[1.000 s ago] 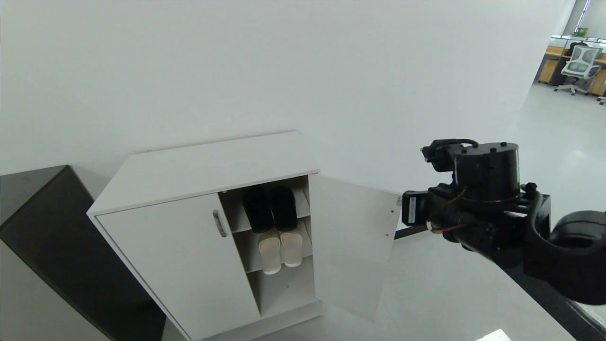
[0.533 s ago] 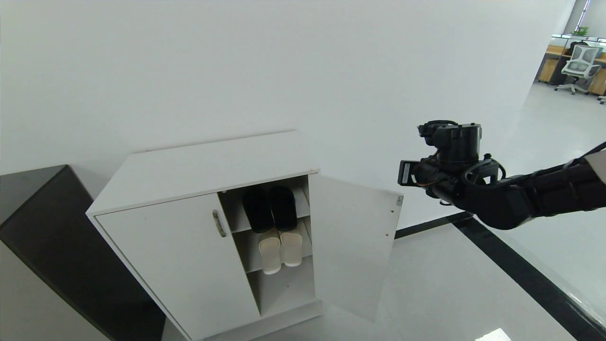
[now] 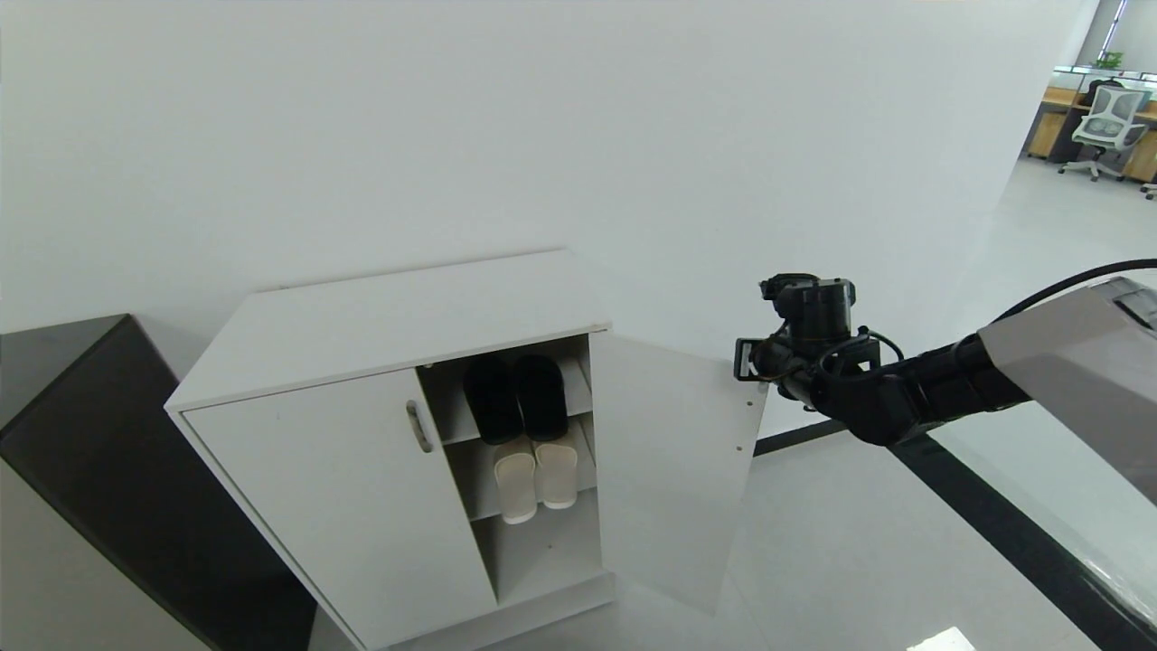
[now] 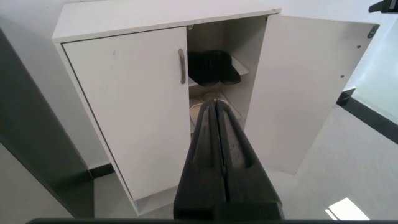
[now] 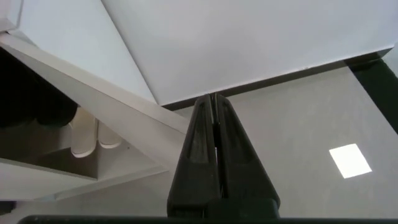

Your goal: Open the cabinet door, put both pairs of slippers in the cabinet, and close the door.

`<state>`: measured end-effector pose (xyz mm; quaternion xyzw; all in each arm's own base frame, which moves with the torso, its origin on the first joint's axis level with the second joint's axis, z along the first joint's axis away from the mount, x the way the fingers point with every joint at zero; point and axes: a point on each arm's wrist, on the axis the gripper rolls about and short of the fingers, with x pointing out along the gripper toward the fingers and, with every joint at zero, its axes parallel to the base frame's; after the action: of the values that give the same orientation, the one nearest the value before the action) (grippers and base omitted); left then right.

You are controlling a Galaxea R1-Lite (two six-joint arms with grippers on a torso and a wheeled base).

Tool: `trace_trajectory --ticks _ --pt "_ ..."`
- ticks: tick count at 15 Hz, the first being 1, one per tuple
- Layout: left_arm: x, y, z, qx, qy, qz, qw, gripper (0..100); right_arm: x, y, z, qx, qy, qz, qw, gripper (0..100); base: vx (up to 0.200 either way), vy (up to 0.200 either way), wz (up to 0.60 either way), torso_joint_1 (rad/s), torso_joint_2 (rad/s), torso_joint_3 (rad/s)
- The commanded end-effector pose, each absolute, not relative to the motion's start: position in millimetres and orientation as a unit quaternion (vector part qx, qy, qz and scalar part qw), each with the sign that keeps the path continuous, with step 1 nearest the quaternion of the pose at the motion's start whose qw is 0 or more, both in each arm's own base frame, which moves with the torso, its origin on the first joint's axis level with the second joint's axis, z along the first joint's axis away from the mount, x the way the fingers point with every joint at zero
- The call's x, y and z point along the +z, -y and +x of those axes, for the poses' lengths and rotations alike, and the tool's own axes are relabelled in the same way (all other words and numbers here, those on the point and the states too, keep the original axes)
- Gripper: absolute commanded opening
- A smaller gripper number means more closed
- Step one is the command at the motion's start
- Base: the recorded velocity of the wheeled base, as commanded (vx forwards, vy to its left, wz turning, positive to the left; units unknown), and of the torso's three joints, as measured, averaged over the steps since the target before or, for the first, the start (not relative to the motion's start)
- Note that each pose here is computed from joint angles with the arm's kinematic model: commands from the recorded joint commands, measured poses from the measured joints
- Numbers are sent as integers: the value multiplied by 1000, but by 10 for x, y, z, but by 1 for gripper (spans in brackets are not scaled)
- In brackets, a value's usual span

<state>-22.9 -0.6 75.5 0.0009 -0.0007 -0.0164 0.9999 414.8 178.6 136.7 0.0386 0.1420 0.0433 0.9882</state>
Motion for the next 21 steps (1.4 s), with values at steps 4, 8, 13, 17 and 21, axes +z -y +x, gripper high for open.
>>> trace_trajectory --ticks 4,8,13,17,21 --pt "755 6 -228 -17 0 1 1000 0 1231 -1804 4187 41 -156 34 986 0 0 0 0 0 0 0" --pt "755 6 -228 -16 0 1 1000 0 1256 -1822 4095 44 -160 31 986 0 0 0 0 0 0 0" --pt "755 6 -228 -16 0 1 1000 0 1308 -2143 3346 113 -187 7 976 0 0 0 0 0 0 0" --pt "755 6 -228 -16 0 1 1000 0 1316 -2299 2895 168 -167 1 972 0 0 0 0 0 0 0" --pt "755 6 -228 -16 0 1 1000 0 1351 -2360 2773 192 -159 -12 968 0 0 0 0 0 0 0"
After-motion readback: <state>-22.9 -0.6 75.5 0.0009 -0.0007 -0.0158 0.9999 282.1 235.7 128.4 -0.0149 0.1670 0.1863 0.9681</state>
